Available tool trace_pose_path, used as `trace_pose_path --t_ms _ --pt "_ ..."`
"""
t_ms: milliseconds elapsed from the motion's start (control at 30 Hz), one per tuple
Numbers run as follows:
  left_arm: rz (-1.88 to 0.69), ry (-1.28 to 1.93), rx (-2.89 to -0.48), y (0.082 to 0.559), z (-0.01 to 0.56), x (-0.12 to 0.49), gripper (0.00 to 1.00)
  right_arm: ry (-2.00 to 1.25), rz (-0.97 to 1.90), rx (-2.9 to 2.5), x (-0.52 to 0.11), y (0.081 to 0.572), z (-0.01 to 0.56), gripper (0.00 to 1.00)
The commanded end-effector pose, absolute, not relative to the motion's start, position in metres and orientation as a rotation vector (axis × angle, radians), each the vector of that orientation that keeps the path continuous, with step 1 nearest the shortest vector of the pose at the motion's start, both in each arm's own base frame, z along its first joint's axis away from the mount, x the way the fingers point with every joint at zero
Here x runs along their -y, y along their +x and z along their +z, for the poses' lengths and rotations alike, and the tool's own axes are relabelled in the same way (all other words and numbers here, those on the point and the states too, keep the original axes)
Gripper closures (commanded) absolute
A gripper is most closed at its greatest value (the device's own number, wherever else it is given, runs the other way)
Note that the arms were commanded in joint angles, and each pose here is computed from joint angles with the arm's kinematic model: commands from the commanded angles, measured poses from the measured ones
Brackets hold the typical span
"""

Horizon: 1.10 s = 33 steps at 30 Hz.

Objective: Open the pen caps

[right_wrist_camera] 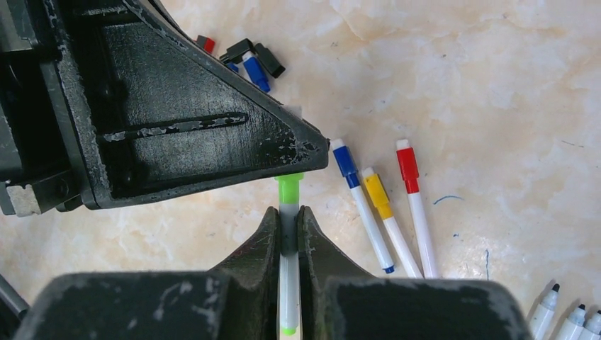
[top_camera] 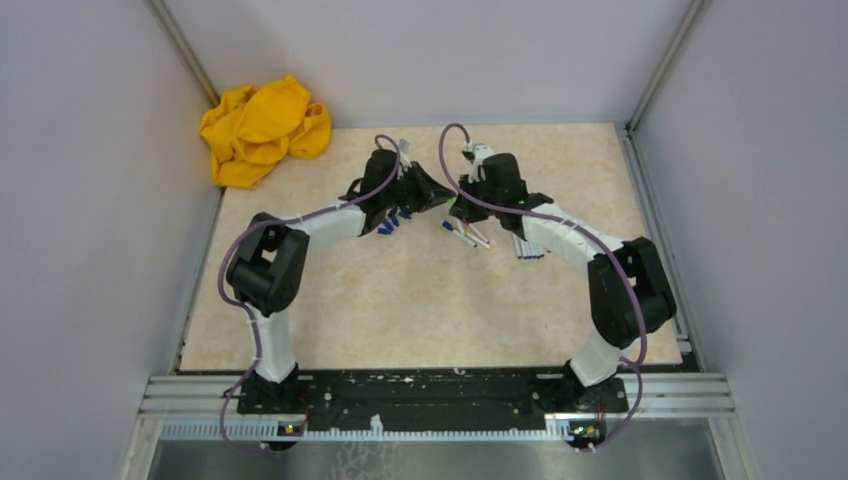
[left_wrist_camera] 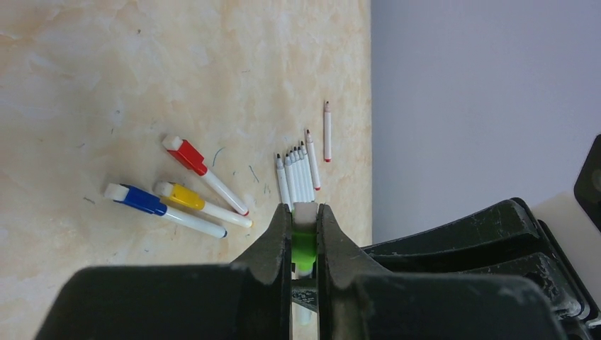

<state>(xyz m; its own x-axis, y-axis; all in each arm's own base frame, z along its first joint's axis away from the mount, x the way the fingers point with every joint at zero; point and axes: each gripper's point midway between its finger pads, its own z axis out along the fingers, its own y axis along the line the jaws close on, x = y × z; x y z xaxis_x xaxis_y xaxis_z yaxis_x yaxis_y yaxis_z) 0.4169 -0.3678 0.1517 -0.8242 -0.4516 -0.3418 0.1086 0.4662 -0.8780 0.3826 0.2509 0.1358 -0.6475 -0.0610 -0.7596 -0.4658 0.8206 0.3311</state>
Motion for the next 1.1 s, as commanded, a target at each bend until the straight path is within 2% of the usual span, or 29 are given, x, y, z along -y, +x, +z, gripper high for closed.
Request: trace_pose_path --t_ms 0,167,267,400,567,1067 --pt "-1.387 -0.334 -2.096 0.427 0.196 0.369 1.0 -0.399 0.666 -2.138 -0.259 0.389 0.15 1.0" --pt "-1.267 -0.414 -2.013 0.479 0.215 0.339 1.0 -0.4 0.656 -2.154 -0.252 0.372 0.14 1.0" --pt "-1.23 -0.511 -1.998 0.516 0.21 0.312 1.0 -0.409 0.634 -2.183 -0.247 0.356 0.128 1.0" --pt "-1.156 -0.55 -2.023 0.542 0.198 0.297 1.0 -0.393 0.612 -2.187 -0.241 0.351 0.125 1.0" --pt "-0.999 -0.548 -2.053 0.552 0.178 0.28 1.0 -0.396 0.616 -2.181 -0.24 0.348 0.129 1.0" --pt "-0.869 -0.582 -2.04 0.577 0.174 0.252 1.0 -0.394 0.608 -2.221 -0.234 0.322 0.108 1.0"
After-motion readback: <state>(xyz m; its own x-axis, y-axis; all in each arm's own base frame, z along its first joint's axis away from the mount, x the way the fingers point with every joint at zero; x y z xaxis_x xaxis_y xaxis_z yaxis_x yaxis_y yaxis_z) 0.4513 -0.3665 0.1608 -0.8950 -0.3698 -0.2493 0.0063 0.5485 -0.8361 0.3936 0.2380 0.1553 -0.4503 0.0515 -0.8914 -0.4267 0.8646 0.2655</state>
